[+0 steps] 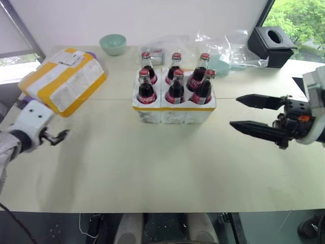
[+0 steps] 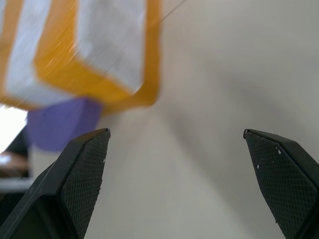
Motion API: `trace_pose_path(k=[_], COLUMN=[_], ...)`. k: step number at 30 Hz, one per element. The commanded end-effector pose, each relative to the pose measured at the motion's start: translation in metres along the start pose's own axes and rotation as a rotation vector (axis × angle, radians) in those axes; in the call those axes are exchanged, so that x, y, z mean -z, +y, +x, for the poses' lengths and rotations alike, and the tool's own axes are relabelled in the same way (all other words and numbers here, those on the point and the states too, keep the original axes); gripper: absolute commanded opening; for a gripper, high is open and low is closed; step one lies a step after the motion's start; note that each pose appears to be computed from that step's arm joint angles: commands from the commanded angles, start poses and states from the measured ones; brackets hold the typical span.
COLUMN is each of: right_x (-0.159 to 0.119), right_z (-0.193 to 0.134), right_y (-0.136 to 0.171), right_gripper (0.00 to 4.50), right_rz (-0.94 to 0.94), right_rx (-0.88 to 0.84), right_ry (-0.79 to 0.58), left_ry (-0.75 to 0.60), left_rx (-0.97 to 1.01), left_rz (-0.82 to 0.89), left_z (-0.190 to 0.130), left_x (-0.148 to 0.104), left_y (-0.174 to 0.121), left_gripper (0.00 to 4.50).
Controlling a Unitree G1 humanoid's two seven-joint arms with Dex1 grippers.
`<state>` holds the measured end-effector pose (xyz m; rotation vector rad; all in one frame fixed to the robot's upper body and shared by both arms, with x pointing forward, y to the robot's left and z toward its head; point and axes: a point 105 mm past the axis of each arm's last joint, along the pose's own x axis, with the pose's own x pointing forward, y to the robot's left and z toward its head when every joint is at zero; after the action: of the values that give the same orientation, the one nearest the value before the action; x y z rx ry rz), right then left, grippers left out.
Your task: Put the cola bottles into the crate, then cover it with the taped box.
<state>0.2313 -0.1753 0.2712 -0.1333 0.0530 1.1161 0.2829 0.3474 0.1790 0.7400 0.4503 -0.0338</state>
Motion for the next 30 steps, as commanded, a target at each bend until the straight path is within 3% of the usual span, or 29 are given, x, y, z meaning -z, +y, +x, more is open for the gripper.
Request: trace_pose_path(k=[1, 5, 12, 30], right_x=[-0.008, -0.010, -0.012, -0.014], right_z=[0.007, 0.018, 0.027, 0.021], right_y=[0.004, 0.001, 0.004, 0.002], right_gripper=[4.39, 4.39, 4.39, 4.39], right_rz=[-0.037, -0.041, -0.049, -0.038], right_rx=[-0.019, -0.026, -0.033, 0.029], right_ry=[-0.024, -0.044, -0.072, -0.107], left_ry=[0.064, 0.117, 0.107, 0.081], left_rx=[-0.119, -0.197, -0.310, -0.372], left_rz=[0.161, 0.327, 0.501, 0.550], left_z=[0.003, 0.021, 0.056, 0.106], left_x=[0.010, 0.024, 0.026, 0.019], left_y=[0.021, 0.035, 0.053, 0.052], left_gripper=[4.50, 4.50, 4.50, 4.50])
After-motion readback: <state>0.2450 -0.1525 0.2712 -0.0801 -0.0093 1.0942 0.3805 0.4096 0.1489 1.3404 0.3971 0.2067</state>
